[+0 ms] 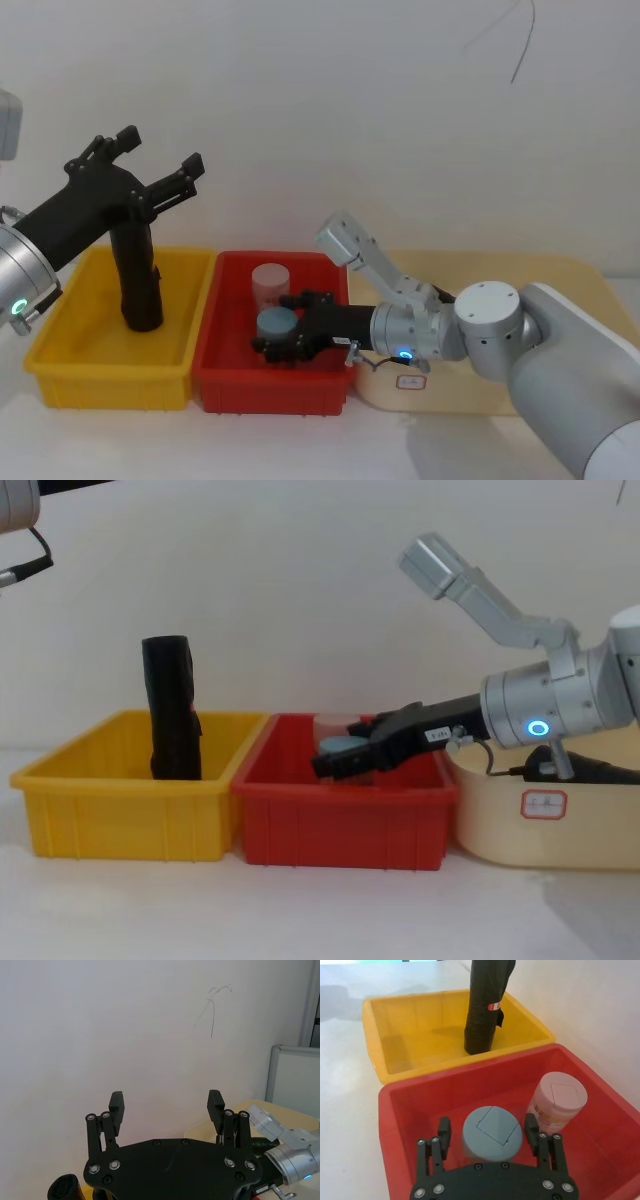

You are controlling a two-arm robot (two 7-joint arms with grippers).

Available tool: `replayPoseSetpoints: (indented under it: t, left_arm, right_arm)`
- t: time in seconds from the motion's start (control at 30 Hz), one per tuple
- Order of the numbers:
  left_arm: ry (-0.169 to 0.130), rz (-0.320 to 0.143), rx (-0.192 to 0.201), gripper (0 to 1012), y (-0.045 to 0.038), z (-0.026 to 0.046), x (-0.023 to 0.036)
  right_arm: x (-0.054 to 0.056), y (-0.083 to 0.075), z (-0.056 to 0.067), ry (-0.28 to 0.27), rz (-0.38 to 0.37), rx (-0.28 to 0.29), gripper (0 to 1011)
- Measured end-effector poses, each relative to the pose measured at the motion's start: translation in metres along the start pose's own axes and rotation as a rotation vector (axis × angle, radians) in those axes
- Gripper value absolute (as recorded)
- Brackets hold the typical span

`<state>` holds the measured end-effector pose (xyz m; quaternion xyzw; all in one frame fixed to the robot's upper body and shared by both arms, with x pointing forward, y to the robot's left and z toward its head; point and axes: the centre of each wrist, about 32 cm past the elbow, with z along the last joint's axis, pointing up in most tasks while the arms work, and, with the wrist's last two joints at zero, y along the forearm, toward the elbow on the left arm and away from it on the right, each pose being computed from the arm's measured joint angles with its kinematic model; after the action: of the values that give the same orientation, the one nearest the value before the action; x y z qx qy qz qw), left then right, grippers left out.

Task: Pick up the garbage bag with the one hand and transfer it to the other hand.

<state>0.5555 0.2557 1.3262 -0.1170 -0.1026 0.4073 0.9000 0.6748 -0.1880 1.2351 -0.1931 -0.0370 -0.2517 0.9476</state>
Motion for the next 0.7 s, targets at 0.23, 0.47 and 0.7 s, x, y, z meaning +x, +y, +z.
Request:
replayPoseSetpoints:
  t: [0.23,0.47,0.7]
  left_arm:
    - [0.0,0.0,0.0,1001,0.0,0.0,0.0]
    - [0.0,0.0,0.0,1001,0.0,0.0,0.0]
    - [0.0,0.0,0.0,1001,0.0,0.0,0.0]
  right_arm:
    - [0.001,0.002,0.001,-0.003,0.0,-0.007,752]
    - [0.001,0.002,0.004,-0.008,0.001,-0.007,676]
    - [0.001,-0.002,0.011,-0.023,-0.005,0.014,676]
